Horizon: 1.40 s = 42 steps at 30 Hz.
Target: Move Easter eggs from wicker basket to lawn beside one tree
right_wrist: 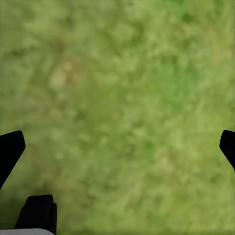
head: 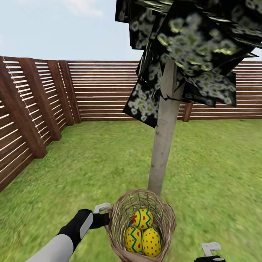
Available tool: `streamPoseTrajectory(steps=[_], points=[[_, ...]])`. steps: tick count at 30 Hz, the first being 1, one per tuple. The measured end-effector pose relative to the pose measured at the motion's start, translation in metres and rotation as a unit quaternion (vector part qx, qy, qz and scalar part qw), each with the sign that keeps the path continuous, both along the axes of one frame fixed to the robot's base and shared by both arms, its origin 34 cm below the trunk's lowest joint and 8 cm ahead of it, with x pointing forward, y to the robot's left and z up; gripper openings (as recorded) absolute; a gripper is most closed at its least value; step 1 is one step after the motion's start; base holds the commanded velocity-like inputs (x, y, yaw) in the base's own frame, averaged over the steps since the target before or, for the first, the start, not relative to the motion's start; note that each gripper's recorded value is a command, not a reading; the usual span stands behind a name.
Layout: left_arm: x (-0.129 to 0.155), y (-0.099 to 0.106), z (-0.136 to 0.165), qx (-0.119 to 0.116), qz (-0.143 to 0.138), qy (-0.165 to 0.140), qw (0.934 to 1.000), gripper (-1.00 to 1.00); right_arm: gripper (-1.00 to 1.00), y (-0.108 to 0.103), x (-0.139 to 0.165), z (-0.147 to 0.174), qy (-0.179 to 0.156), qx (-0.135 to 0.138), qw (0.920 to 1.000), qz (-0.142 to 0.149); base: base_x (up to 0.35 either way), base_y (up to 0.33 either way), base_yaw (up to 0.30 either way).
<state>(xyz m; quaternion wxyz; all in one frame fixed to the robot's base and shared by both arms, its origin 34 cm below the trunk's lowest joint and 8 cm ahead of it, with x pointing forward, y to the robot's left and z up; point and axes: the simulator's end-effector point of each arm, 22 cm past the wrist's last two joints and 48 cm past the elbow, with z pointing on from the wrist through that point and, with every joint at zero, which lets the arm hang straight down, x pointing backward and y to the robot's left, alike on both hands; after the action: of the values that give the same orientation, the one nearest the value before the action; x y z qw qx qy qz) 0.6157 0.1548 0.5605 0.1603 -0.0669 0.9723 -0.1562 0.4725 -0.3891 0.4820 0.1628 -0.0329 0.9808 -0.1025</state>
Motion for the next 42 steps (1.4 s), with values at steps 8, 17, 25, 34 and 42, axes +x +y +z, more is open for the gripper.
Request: streamPoseTrajectory(steps=[8,17,25,34,42], points=[[-0.007,0.0,-0.019,-0.001,0.002,0.007,1.0,-1.0,1.0,-0.006,0.0,-0.013,-0.002,0.008,1.0,0.0,0.0,0.0,0.0],[-0.009,0.0,-0.036,-0.001,0.004,0.005,1.0,-1.0,1.0,-0.123,0.038,0.076,-0.147,0.246,0.9526,-0.101,0.0,0.0,0.0],[-0.01,0.002,-0.052,-0.001,0.005,0.005,1.0,-1.0,1.0,-0.129,0.021,0.039,-0.112,0.192,0.9699,-0.1,0.0,0.0,0.0],[-0.012,0.003,-0.069,-0.001,0.006,0.006,1.0,-1.0,1.0,-0.104,0.027,0.016,-0.152,0.248,0.9425,-0.165,0.0,0.0,0.0],[-0.014,0.003,-0.085,-0.001,0.006,0.006,1.0,-1.0,1.0,-0.101,0.027,0.002,-0.159,0.253,0.9395,-0.167,0.0,0.0,0.0]])
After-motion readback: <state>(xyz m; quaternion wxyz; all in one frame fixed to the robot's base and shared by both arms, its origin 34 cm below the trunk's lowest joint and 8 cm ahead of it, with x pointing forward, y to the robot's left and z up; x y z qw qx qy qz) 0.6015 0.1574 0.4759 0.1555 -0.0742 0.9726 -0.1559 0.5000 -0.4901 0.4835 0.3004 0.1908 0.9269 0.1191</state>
